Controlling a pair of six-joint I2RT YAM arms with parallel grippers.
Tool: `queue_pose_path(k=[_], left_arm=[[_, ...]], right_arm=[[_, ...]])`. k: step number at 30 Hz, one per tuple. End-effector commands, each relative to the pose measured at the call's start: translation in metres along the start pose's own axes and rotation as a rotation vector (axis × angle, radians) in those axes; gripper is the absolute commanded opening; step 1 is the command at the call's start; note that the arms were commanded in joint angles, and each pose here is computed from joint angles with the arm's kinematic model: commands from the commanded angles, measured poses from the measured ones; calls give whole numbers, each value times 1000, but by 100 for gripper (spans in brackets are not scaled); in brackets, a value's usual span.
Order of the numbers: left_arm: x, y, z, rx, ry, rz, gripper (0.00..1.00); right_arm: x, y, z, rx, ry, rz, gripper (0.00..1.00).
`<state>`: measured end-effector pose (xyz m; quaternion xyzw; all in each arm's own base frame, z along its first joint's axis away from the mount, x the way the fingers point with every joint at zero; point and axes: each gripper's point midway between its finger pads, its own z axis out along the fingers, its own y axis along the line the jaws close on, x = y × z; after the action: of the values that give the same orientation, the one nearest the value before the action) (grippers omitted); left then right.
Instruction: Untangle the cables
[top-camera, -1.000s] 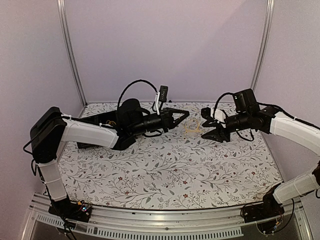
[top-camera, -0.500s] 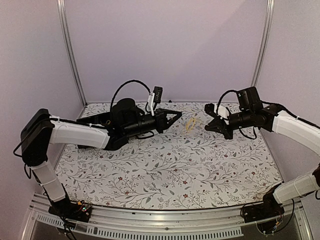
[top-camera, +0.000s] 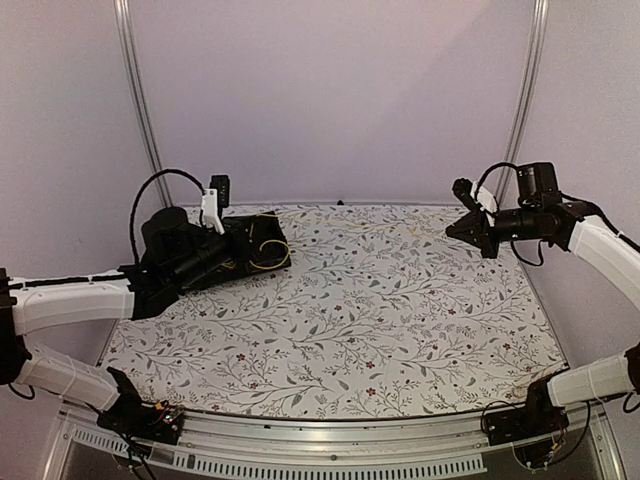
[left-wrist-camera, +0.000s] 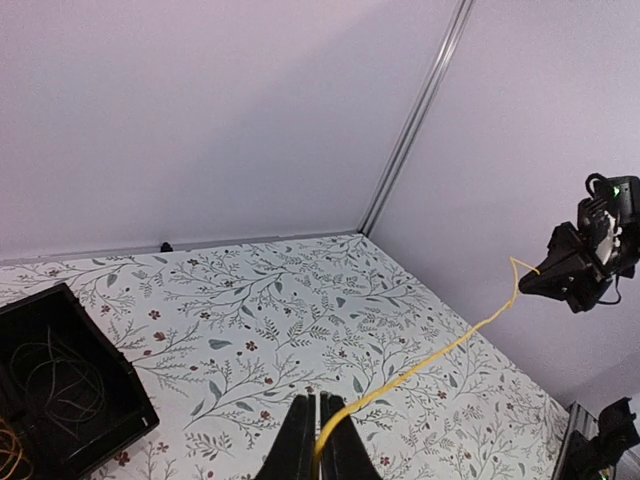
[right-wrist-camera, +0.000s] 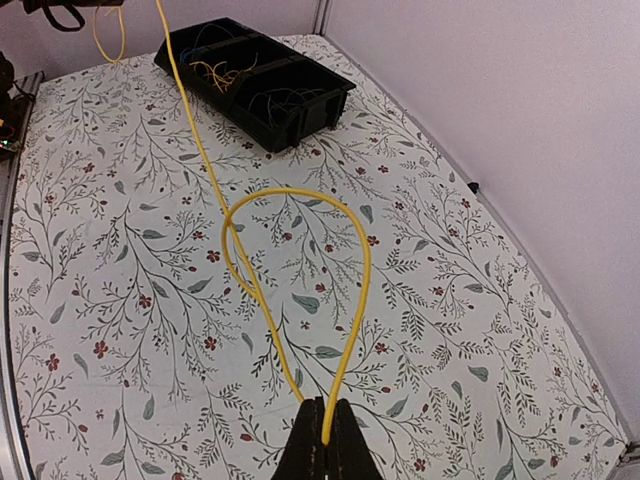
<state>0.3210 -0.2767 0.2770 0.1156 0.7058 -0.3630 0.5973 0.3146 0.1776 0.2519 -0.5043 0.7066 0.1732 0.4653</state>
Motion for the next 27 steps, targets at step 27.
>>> queue_pose_path(k=[27], left_arm=[[-47, 37, -45, -166, -33, 106, 0]], right_arm=[[-72, 20, 54, -284, -131, 122, 0]])
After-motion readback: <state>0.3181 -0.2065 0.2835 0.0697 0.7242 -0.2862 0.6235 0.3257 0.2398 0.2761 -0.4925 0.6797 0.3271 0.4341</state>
